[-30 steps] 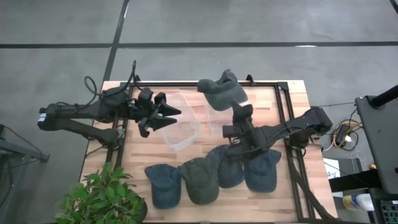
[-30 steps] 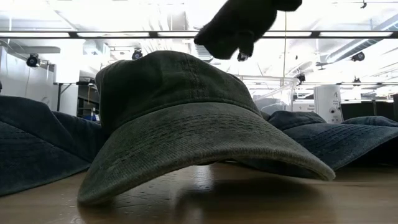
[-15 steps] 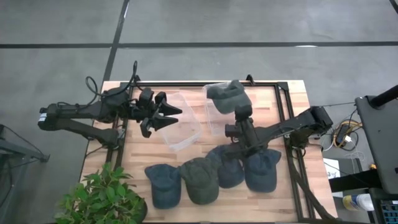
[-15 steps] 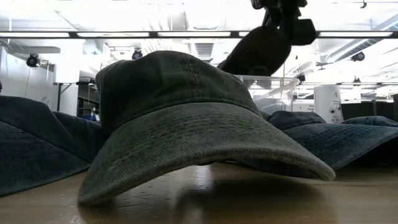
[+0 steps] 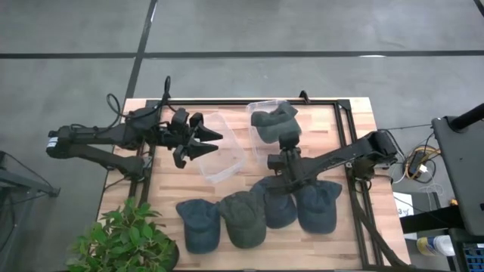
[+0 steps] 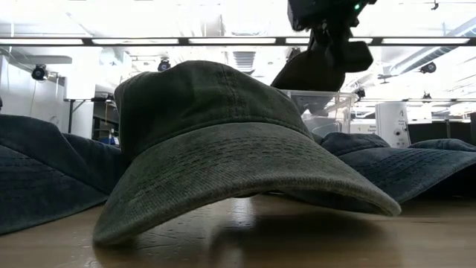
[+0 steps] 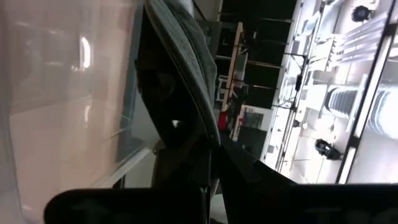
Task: Pick & Place hat
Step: Put the left dark green cap into the right transparent bin
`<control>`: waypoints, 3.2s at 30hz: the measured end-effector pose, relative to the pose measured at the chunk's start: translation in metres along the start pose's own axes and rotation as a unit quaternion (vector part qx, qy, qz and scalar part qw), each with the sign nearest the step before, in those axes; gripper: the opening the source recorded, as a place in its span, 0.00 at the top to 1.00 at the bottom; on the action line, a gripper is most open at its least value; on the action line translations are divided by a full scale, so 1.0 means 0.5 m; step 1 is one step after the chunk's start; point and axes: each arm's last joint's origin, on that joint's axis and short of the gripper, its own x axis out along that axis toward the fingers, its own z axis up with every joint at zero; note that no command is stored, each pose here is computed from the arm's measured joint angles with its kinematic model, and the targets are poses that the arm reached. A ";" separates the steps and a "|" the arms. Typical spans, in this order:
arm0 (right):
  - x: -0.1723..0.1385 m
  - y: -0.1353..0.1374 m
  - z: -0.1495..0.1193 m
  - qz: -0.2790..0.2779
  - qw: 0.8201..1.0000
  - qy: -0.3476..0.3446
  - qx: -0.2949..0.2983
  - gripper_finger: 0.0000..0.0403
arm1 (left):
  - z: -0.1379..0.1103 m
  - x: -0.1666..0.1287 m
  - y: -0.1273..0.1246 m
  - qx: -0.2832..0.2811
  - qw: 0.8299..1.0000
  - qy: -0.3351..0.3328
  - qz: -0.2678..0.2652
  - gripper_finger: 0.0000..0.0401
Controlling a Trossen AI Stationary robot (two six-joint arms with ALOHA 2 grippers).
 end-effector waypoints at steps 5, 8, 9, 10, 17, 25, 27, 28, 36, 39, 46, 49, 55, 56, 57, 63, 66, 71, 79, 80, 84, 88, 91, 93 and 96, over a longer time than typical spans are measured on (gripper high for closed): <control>0.011 0.014 0.014 0.016 1.000 0.006 0.004 0.98 | 0.000 0.000 0.000 0.000 1.000 0.000 0.000 0.47; 0.017 0.014 0.016 0.021 1.000 0.010 0.013 0.98 | 0.000 0.000 0.000 0.000 1.000 0.000 0.000 0.47; 0.018 0.013 0.016 0.023 1.000 0.011 0.017 0.98 | 0.000 0.000 0.000 0.001 1.000 0.000 0.000 0.47; 0.019 0.012 0.017 0.029 0.999 0.011 0.023 0.98 | 0.000 0.000 0.000 0.001 1.000 0.000 0.000 0.47; 0.029 0.010 0.039 0.076 0.996 -0.003 0.052 0.97 | 0.000 0.000 0.000 0.005 1.000 -0.001 0.002 0.47; 0.026 -0.021 0.052 0.025 0.996 -0.016 0.080 0.97 | 0.000 0.000 0.000 0.006 1.000 -0.002 0.003 0.47; 0.021 -0.035 0.056 0.024 0.995 -0.020 0.100 0.97 | 0.000 0.000 0.001 0.006 1.000 -0.002 0.003 0.47; 0.019 -0.042 0.057 0.024 0.994 -0.022 0.106 0.97 | 0.000 0.000 0.001 0.006 1.000 -0.002 0.004 0.47; 0.012 -0.078 0.063 -0.001 0.984 -0.028 0.178 0.97 | 0.000 0.000 0.001 0.006 1.000 0.000 0.004 0.47; 0.014 -0.075 0.062 0.004 0.983 -0.027 0.179 0.97 | -0.001 0.000 0.001 0.005 1.000 0.000 0.004 0.47; 0.024 -0.056 0.057 0.021 0.986 -0.017 0.162 0.97 | -0.001 0.000 0.001 0.004 1.000 0.000 0.005 0.47; 0.028 -0.050 0.057 0.036 0.986 -0.014 0.162 0.97 | -0.001 0.000 0.001 0.004 1.000 0.001 0.005 0.47; 0.036 -0.029 0.052 0.051 0.988 -0.007 0.143 0.97 | -0.001 0.000 0.001 0.007 1.000 0.000 0.006 0.47; 0.036 -0.026 0.052 0.051 0.988 -0.007 0.143 0.97 | -0.001 0.000 0.001 0.007 1.000 0.000 0.006 0.47; 0.036 -0.025 0.053 0.051 0.988 -0.008 0.143 0.97 | -0.001 0.000 0.001 0.007 1.000 0.000 0.006 0.47; 0.035 -0.030 0.053 -0.010 0.990 -0.011 0.142 0.97 | -0.001 0.000 0.001 0.012 1.000 0.000 0.006 0.47; 0.030 -0.047 0.052 -0.019 0.986 -0.016 0.162 0.97 | -0.001 0.000 0.001 0.017 1.000 0.000 0.006 0.47; 0.019 -0.076 0.047 -0.033 0.978 -0.025 0.204 0.97 | -0.001 0.000 0.001 0.025 1.000 0.000 0.006 0.47; -0.006 -0.150 -0.001 -0.034 0.943 -0.046 0.328 0.97 | 0.000 0.000 0.002 0.039 0.999 -0.002 0.011 0.47; -0.009 -0.157 -0.007 -0.033 0.939 -0.048 0.340 0.97 | 0.000 0.000 0.002 0.039 0.999 -0.002 0.011 0.47; -0.022 -0.188 -0.037 -0.034 0.911 -0.060 0.406 0.97 | -0.002 0.003 0.003 0.058 0.998 -0.001 0.013 0.47; -0.037 -0.223 -0.069 -0.029 0.877 -0.077 0.473 0.97 | -0.006 0.009 0.008 0.077 0.997 0.001 0.025 0.47; -0.051 -0.253 -0.093 -0.028 0.847 -0.094 0.523 0.97 | -0.010 0.015 0.013 0.112 0.993 0.003 0.040 0.47; -0.060 -0.275 -0.110 -0.025 0.826 -0.106 0.554 0.97 | -0.016 0.022 0.017 0.135 0.990 0.009 0.046 0.47; -0.074 -0.304 -0.131 -0.021 0.797 -0.125 0.590 0.97 | -0.026 0.037 0.026 0.142 0.988 0.017 0.058 0.47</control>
